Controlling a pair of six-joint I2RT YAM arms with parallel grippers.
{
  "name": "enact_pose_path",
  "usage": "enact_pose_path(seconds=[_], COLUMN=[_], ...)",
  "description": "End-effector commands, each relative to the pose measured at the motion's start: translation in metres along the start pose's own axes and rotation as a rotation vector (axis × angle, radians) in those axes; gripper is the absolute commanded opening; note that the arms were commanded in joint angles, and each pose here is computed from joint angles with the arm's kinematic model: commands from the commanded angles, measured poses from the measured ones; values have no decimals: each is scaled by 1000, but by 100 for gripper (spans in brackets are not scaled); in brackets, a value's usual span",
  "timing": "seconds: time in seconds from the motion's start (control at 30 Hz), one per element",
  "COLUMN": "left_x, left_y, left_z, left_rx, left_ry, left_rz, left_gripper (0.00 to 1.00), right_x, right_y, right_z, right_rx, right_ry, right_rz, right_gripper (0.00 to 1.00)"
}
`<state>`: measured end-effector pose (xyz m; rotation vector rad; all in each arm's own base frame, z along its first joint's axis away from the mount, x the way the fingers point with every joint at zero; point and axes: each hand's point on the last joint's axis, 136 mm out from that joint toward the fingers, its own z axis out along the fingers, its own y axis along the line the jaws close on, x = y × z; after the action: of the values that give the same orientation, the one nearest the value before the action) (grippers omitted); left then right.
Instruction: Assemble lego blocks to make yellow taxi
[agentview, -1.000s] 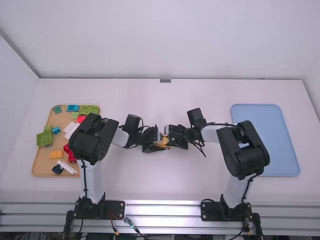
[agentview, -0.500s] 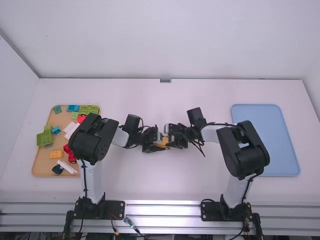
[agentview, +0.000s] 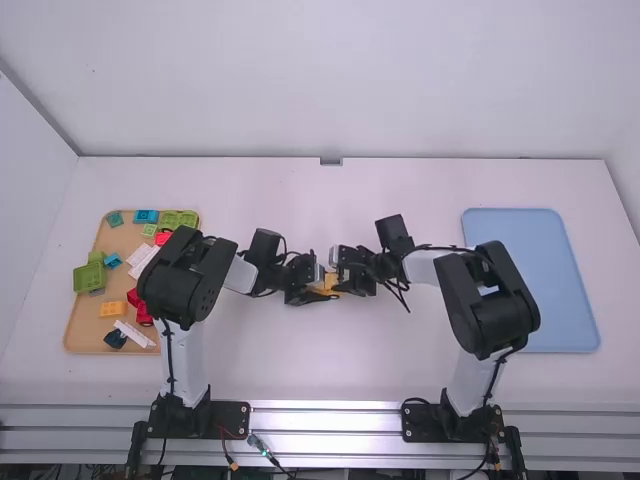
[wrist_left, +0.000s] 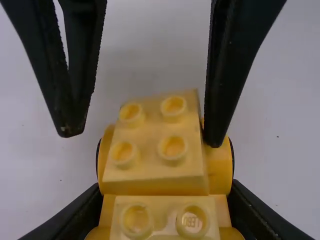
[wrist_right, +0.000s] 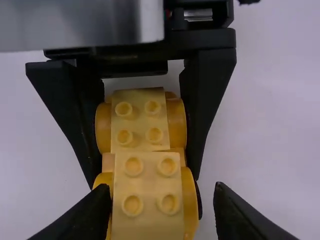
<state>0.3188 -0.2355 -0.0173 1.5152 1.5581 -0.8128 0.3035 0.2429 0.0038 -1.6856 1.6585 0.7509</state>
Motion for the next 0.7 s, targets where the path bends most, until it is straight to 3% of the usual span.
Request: enact_pose_path(seconds=[0.0,0.07,0.1,0.23,0.43,0.5,0.53,0.6,0.67], left_x=[10,11,10,10,10,10,10,10,10], left_y=[-8,-7,-8,-8,-8,-7,-8,-8,-8], left_z=[4,3,4,4,4,3,4,4,4], left_rx=[16,15,16,16,15,15,15,16,17], left_ry=[23,23,23,23,23,23,23,23,23], left_rz=[-13,-14,-13,-13,-14,-14,-14,-14,-14], left_gripper=[40,40,40,40,39,39,39,39,39], right_x=[0,0,-1,2,2,3,2,2,2], right_y=[-5,-4,-3,-4,-3,-4,-4,-4,-5], right_z=[-1,1,2,3,2,2,2,3,2], right_rx=[26,21,20,27,26,29,28,28,30], right_ry=[31,35,39,58,58,59,58,57,56], right_rz=[-14,-18,-19,-20,-19,-20,-19,-23,-27], right_gripper=[53,49,40,24,18,24,40,52,56])
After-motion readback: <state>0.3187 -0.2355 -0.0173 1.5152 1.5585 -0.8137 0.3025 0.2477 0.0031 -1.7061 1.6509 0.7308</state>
